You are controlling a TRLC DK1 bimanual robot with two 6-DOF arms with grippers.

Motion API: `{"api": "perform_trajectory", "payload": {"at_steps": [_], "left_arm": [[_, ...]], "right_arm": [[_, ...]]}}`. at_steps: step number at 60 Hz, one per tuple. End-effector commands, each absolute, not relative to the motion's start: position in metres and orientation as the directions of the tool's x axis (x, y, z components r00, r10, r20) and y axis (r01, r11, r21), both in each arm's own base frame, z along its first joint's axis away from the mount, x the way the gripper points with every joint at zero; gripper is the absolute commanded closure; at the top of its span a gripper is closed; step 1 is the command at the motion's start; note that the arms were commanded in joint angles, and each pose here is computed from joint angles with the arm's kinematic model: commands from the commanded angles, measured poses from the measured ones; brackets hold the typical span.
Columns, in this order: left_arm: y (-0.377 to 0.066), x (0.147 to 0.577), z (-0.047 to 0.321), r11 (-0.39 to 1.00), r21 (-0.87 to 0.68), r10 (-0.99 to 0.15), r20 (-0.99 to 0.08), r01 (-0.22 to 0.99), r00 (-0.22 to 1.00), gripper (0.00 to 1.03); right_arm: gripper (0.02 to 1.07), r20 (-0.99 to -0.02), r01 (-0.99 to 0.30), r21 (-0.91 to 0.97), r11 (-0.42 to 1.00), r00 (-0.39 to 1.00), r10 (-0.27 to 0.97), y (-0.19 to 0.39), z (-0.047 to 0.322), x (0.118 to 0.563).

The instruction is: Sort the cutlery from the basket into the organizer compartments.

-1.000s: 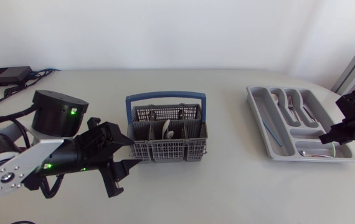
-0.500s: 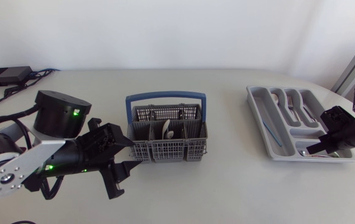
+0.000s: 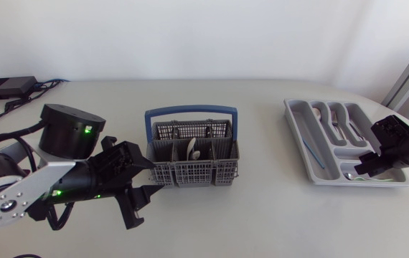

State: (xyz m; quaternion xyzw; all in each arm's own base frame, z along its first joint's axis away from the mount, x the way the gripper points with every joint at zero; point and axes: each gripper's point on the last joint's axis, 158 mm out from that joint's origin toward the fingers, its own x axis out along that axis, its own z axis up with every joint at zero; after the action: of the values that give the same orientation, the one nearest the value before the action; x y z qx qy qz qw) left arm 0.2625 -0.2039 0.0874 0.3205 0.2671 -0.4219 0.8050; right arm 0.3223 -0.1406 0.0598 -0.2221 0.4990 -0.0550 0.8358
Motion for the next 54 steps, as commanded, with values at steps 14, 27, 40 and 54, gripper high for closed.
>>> {"api": "perform_trajectory", "payload": {"at_steps": [14,27,40,54], "left_arm": [[-0.207,0.265,0.094,0.457,0.288,-0.514,-0.687,0.842,0.514,0.42],[-0.207,0.264,0.092,0.455,0.288,-0.515,-0.687,0.843,0.513,0.42],[-0.212,0.266,0.092,0.443,0.293,-0.518,-0.687,0.847,0.509,0.42],[-0.218,0.275,0.089,0.437,0.304,-0.511,-0.691,0.846,0.512,0.42]], "right_arm": [[0.29,-0.796,-0.288,-0.301,0.909,0.601,-0.073,-0.036,0.127,0.318],[0.29,-0.826,-0.468,-0.136,0.873,0.540,0.161,0.070,0.142,0.308],[0.29,-0.829,-0.570,0.052,0.820,0.434,0.354,0.150,0.144,0.297],[0.29,-0.823,-0.611,0.180,0.771,0.335,0.458,0.199,0.133,0.292]]}}
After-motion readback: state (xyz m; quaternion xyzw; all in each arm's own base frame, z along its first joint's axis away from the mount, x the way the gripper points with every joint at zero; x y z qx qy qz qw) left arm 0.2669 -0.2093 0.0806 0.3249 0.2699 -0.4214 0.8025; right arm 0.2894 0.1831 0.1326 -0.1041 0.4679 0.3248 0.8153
